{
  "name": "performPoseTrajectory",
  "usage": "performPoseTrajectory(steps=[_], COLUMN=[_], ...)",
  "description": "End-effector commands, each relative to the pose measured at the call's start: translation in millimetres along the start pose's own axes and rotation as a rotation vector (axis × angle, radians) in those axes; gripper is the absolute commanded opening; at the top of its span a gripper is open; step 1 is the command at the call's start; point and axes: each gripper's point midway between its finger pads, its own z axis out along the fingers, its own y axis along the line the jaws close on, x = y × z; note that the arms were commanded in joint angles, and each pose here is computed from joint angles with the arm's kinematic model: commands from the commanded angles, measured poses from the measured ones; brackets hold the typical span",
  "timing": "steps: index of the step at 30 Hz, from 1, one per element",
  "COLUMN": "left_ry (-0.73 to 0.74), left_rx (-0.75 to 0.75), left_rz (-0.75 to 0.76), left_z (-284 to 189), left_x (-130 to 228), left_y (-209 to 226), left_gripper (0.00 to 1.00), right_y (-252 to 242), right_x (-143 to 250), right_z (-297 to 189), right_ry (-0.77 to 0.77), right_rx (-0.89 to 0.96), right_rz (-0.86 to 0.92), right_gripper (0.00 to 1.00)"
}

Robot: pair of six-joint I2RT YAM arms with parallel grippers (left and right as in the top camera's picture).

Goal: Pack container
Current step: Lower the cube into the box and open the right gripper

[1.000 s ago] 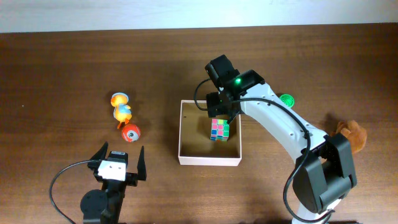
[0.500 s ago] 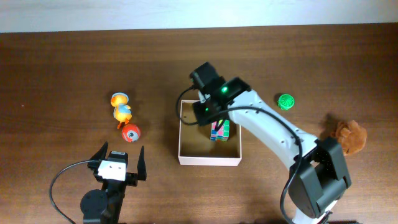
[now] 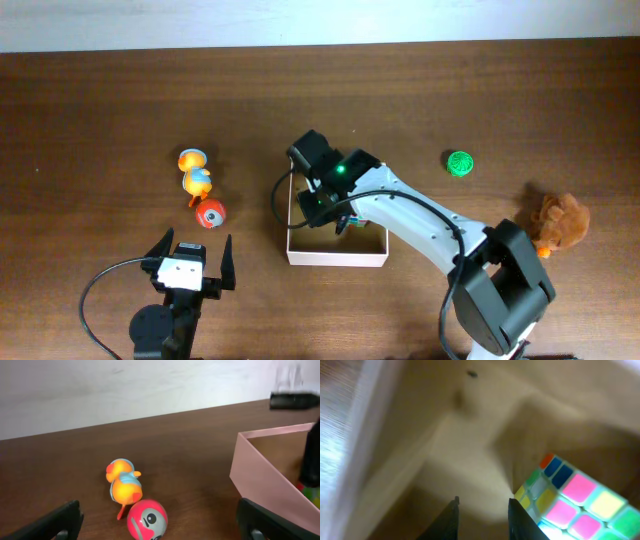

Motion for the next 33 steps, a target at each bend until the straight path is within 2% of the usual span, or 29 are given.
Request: performPoseTrajectory(steps=[1,8,24,30,33], left_ry=[-0.005,-0.005,-0.005,-0.005,-0.005], left_rx=[0.002,0.002,0.002,0.002,0.002], left_rz=[0.016,0.016,0.016,0.016,0.016], left_z=[0,0,0,0,0], left_x=[1,1,1,1,1], left_y=[0,0,0,0,0], left_gripper=[0.99,0.99,0.99,0.99,0.99], right_y=[-8,-27,-62,-37,-20], right_x=[5,-1,-11,-1,10], right_z=[8,8,5,8,9], right_ry=[0.012,-0.022,-0.04,0.008,0.047], right_rx=[0.035,0.136,0.203,0.085,0.028], right_rz=[0.015,0.019,0.016,-0.044,-0.066], right_gripper=[0.28,0.29,0.29,0.28,0.24])
